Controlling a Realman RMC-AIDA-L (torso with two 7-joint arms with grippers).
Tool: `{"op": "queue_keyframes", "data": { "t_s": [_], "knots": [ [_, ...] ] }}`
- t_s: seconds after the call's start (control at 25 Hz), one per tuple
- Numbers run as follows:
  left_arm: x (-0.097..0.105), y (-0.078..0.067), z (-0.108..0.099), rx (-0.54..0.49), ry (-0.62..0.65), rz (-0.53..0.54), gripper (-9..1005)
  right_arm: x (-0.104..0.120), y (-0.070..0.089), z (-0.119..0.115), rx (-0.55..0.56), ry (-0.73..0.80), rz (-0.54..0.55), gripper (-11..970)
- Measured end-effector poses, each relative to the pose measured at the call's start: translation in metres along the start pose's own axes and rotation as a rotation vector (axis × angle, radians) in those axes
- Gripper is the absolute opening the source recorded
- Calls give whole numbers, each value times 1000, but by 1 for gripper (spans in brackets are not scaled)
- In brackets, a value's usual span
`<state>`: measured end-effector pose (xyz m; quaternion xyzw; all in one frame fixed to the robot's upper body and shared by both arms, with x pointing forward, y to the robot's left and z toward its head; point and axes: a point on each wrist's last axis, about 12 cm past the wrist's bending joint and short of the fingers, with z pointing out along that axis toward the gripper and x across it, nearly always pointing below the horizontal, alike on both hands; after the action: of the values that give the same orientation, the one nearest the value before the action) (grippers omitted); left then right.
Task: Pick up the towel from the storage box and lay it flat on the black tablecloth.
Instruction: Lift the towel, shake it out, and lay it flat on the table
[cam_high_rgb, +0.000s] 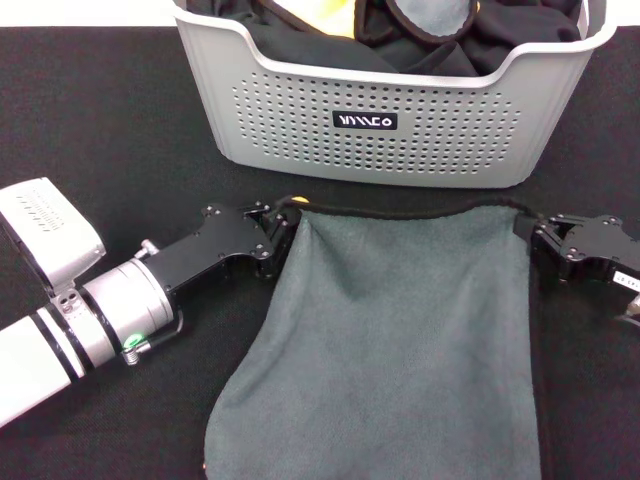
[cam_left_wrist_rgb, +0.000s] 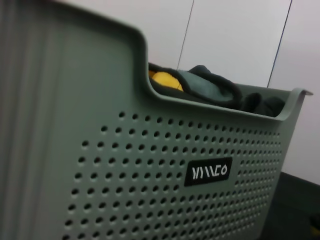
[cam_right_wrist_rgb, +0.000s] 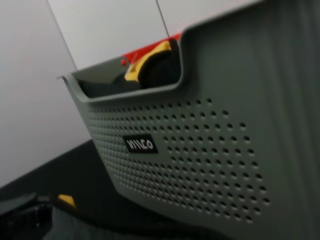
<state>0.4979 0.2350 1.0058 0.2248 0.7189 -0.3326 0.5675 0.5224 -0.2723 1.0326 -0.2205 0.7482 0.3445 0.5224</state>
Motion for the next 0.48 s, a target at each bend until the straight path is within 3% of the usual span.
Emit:
{"op": "queue_keyframes", "data": {
  "t_s": [0.48],
  "knots": [
    [-6, 3, 3, -10, -20, 173, 33, -1, -3, 2, 28, -6, 19, 11]
  ]
}}
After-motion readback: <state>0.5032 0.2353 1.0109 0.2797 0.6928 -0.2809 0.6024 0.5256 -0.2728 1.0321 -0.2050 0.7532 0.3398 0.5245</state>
